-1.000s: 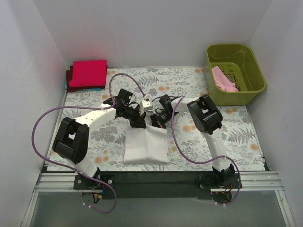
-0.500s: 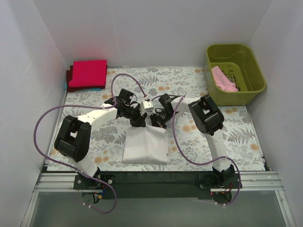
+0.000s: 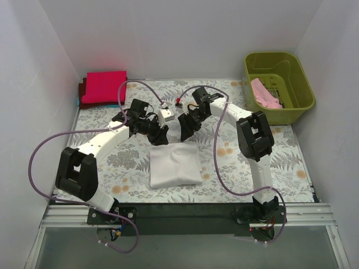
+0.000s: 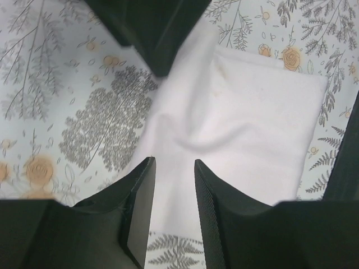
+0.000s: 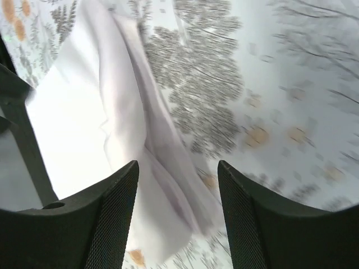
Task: Fold and stack the t-shirts
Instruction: Fold the tshirt
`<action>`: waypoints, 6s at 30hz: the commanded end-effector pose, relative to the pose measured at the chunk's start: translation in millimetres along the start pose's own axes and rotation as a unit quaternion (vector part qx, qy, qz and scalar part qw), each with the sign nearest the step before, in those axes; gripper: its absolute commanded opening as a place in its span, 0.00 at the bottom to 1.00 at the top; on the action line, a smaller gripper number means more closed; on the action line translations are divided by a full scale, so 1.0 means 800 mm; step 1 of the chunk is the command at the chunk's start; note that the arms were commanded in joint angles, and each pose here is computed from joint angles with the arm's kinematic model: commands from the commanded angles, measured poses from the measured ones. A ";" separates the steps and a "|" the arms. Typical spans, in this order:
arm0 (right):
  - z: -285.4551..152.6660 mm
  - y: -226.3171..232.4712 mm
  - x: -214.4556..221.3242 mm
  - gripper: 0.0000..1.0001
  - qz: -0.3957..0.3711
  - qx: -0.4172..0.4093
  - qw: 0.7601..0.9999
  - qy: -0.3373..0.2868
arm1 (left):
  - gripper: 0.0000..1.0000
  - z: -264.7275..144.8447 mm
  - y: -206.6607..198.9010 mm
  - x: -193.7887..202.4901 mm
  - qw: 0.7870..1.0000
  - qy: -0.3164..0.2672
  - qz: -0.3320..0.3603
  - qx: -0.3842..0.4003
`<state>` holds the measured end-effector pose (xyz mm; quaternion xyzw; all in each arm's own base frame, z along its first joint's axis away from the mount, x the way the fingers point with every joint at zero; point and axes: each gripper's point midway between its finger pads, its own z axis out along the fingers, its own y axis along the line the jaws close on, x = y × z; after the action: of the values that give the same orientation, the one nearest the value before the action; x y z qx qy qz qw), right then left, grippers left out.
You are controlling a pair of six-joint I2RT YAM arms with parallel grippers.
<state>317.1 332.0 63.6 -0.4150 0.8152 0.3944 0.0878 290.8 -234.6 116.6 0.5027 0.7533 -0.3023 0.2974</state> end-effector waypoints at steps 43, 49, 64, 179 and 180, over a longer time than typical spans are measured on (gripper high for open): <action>-0.058 0.002 0.054 0.01 0.021 -0.021 0.999 -0.012 | 0.11 -0.018 0.064 0.088 0.962 0.042 -0.269 -0.016; -0.081 -0.022 0.064 0.01 0.097 -0.034 0.994 -0.040 | 0.00 -0.034 0.082 0.078 0.960 0.003 -0.273 -0.053; -0.063 -0.120 0.034 0.03 0.105 0.044 0.993 -0.036 | 0.05 0.001 0.180 0.089 0.940 0.009 -0.318 -0.126; -0.022 0.084 -0.049 0.50 -0.252 0.191 0.948 -0.049 | 0.89 -0.169 0.092 0.035 0.751 -0.197 -0.623 -0.093; -0.010 0.087 -0.048 0.46 -0.262 0.197 0.944 -0.040 | 0.89 -0.169 0.091 0.042 0.750 -0.192 -0.625 -0.100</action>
<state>279.1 363.8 136.9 -0.5289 0.7475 0.3084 0.2579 346.0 -94.0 177.9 -0.1520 0.8410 -0.4525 0.2546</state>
